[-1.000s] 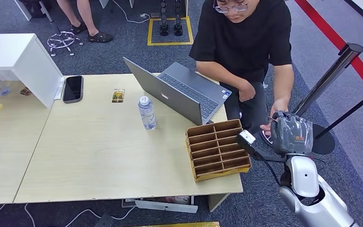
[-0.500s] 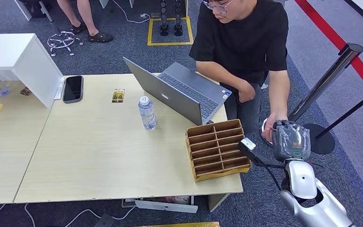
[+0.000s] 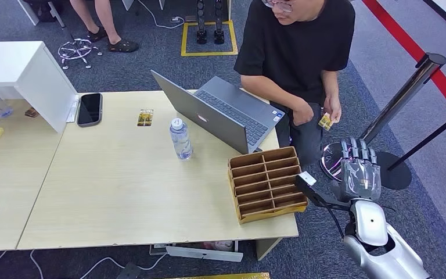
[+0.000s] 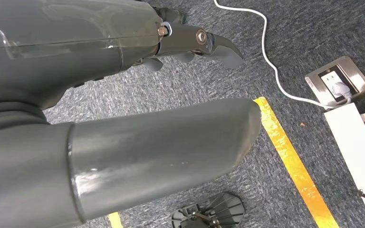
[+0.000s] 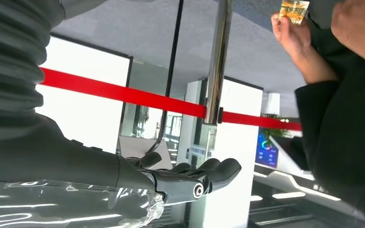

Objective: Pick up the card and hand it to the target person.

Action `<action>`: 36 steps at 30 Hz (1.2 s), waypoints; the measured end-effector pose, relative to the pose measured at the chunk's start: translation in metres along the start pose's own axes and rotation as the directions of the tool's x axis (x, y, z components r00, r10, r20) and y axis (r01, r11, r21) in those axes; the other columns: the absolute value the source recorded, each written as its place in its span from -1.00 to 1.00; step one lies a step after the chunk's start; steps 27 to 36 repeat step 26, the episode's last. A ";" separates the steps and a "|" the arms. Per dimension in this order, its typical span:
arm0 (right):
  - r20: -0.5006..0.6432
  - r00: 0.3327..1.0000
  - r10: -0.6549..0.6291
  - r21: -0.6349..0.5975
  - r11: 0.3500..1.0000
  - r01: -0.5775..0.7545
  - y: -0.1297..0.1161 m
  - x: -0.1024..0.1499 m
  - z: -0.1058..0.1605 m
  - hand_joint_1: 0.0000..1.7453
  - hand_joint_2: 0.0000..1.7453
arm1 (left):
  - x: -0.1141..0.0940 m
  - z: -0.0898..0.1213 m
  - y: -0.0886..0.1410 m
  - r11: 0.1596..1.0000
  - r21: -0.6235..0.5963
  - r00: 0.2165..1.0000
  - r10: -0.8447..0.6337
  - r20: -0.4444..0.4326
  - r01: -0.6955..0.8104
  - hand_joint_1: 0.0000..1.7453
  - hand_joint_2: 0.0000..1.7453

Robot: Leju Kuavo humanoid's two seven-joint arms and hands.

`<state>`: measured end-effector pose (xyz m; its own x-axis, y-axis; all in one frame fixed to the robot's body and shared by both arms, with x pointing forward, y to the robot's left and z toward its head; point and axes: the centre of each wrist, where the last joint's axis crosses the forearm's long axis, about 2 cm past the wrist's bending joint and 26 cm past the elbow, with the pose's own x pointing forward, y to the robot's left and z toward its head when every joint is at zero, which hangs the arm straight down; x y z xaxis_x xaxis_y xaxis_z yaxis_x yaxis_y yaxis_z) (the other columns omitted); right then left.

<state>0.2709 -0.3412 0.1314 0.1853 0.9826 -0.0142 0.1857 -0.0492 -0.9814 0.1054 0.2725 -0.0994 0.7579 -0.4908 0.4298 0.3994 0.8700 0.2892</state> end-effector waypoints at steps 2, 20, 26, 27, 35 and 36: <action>-0.007 0.999 -0.038 -0.047 0.998 0.038 0.000 0.000 0.001 -1.00 1.00 | 0.000 0.000 0.000 1.000 0.001 1.000 0.000 0.000 0.000 -1.00 -1.00; 0.193 0.705 -0.683 -0.278 0.651 0.706 -0.019 0.044 0.023 -1.00 1.00 | -0.014 0.005 -0.007 1.000 0.014 1.000 0.028 -0.011 -0.028 -1.00 -1.00; 0.087 0.376 -0.922 -0.224 0.350 0.909 -0.014 0.064 0.038 -1.00 1.00 | -0.019 0.007 -0.009 0.999 0.029 0.999 0.045 -0.015 -0.045 -1.00 -1.00; 0.087 0.376 -0.922 -0.224 0.350 0.909 -0.014 0.064 0.038 -1.00 1.00 | -0.019 0.007 -0.009 0.999 0.029 0.999 0.045 -0.015 -0.045 -1.00 -1.00; 0.087 0.376 -0.922 -0.224 0.350 0.909 -0.014 0.064 0.038 -1.00 1.00 | -0.019 0.007 -0.009 0.999 0.029 0.999 0.045 -0.015 -0.045 -1.00 -1.00; 0.087 0.376 -0.922 -0.224 0.350 0.909 -0.014 0.064 0.038 -1.00 1.00 | -0.019 0.007 -0.009 0.999 0.029 0.999 0.045 -0.015 -0.045 -1.00 -1.00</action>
